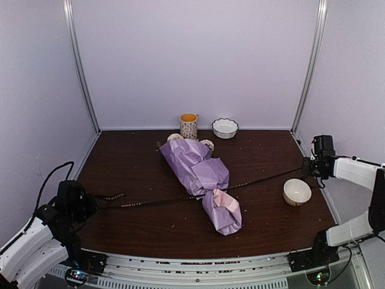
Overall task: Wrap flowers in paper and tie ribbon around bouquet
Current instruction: Tie the ribbon around the folded bouquet.
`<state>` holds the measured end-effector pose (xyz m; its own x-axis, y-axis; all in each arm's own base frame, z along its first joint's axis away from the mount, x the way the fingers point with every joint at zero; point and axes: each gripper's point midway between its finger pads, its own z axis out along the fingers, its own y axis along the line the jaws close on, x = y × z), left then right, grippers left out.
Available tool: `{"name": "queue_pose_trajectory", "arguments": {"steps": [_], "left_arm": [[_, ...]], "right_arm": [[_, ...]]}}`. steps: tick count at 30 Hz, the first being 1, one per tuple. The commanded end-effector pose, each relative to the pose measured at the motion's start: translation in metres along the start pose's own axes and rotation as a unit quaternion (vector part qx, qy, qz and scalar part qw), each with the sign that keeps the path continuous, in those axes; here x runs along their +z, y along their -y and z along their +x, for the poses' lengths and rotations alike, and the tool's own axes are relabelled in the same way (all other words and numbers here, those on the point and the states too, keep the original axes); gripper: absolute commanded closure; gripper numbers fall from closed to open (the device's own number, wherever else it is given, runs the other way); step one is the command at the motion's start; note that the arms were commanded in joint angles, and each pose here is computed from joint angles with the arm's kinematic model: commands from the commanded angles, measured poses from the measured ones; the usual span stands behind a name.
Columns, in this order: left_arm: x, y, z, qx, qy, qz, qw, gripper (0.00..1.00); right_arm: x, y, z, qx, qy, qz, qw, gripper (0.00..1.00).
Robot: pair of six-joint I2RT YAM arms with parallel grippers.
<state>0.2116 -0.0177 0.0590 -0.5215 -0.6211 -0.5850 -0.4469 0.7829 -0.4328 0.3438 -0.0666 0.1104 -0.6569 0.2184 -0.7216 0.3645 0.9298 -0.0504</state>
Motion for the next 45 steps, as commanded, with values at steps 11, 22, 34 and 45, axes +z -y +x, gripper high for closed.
{"name": "queue_pose_trajectory", "arguments": {"steps": [11,22,34,45], "left_arm": [[0.006,0.005,-0.007,0.023,0.012,0.015,1.0,1.0],[-0.057,0.17,-0.014,0.264,0.058,0.191,0.944,1.0],[-0.201,0.324,0.044,0.499,0.079,0.515,0.693,0.03],[-0.241,0.391,0.06,0.522,0.108,0.616,0.58,0.03]], "right_arm": [[-0.036,-0.048,-0.039,-0.065,0.07,-0.031,0.995,1.0],[-0.276,-0.246,-0.104,-0.171,0.254,-0.358,0.882,1.0],[-0.444,-0.333,-0.059,-0.257,0.287,-0.573,0.723,1.0],[-0.487,-0.357,-0.041,-0.282,0.288,-0.625,0.669,1.0]]}}
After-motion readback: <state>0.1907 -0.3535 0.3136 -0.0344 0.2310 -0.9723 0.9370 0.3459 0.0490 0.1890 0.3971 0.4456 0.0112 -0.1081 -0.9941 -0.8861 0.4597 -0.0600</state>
